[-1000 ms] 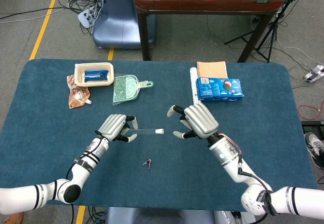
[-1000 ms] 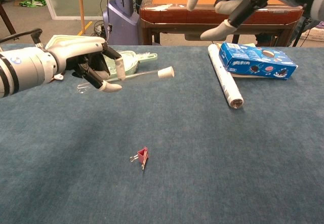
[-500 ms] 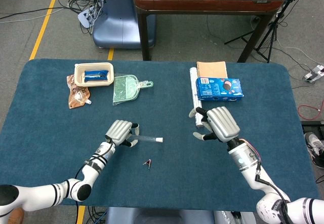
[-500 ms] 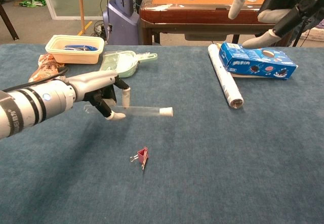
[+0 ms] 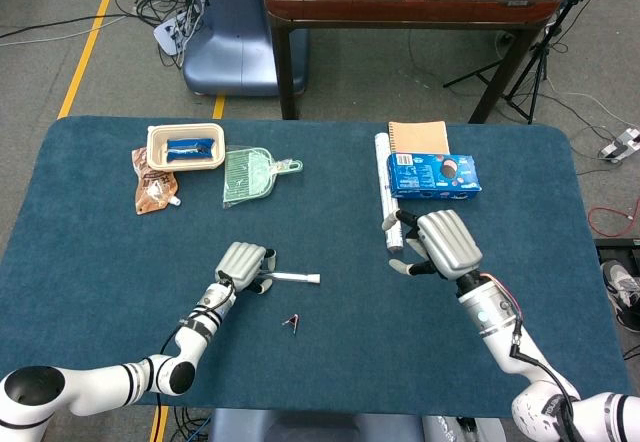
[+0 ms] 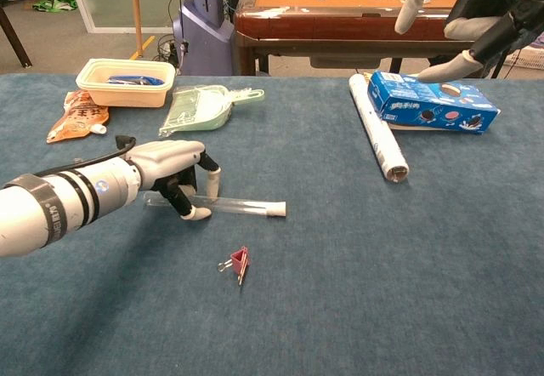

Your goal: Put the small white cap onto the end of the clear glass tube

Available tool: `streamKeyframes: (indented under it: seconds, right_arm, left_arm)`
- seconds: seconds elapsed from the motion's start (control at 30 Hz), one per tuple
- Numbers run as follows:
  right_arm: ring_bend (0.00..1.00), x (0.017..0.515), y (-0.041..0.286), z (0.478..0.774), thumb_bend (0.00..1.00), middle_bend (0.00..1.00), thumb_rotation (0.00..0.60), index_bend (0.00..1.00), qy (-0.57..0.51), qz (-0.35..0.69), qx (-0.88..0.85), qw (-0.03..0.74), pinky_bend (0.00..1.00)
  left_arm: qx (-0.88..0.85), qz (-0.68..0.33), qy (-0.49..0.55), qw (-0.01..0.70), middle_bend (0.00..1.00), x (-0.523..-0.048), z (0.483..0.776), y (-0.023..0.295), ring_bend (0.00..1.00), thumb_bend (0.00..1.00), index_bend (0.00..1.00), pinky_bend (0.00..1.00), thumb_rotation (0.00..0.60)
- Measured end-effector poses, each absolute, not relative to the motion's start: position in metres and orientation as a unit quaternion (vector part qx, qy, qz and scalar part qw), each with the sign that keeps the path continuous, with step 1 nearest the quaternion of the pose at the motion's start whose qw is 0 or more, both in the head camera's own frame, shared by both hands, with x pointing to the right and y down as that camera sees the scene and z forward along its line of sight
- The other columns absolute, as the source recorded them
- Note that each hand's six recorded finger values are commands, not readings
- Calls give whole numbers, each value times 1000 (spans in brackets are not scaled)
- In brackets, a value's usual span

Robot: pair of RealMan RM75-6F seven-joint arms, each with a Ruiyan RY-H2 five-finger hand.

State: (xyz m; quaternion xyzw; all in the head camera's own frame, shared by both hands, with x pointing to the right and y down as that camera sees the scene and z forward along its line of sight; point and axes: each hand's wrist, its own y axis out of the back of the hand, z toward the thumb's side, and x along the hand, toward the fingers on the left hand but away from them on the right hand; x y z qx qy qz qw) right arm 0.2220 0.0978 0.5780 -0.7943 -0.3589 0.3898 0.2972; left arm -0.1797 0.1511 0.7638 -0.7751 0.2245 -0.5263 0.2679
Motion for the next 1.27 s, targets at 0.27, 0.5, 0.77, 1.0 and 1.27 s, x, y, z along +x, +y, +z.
streamKeyframes:
  seconds: [0.27,0.5,0.77,1.0,1.27]
  right_arm:
    - [1000,236,95,579,0,989,600,420,-360,406,-783,302,1000]
    - [982,285,101,579,49,888,600,420,-346,476,-745,316,1000]
    - [471,348,127,572,145,488,600,413,-351,551,-691,310,663]
    - [108,368,146,563,187,219,600,337,-382,546,-668,333,317]
    - [107,385,177,555,190,219,600,338,-407,558,-640,337,317]
  left_arm:
    - [-786,-516,233,247,1000,-183,743,151,955,262,164,944,600]
    - [-772,-516,266,257,891,-225,695,136,798,262,176,913,600]
    - [-694,-553,347,303,627,-321,641,127,542,262,192,683,600]
    - [-632,-572,401,336,427,-395,602,160,372,262,192,482,600]
    - [-605,-578,425,347,405,-425,574,203,347,262,192,432,600]
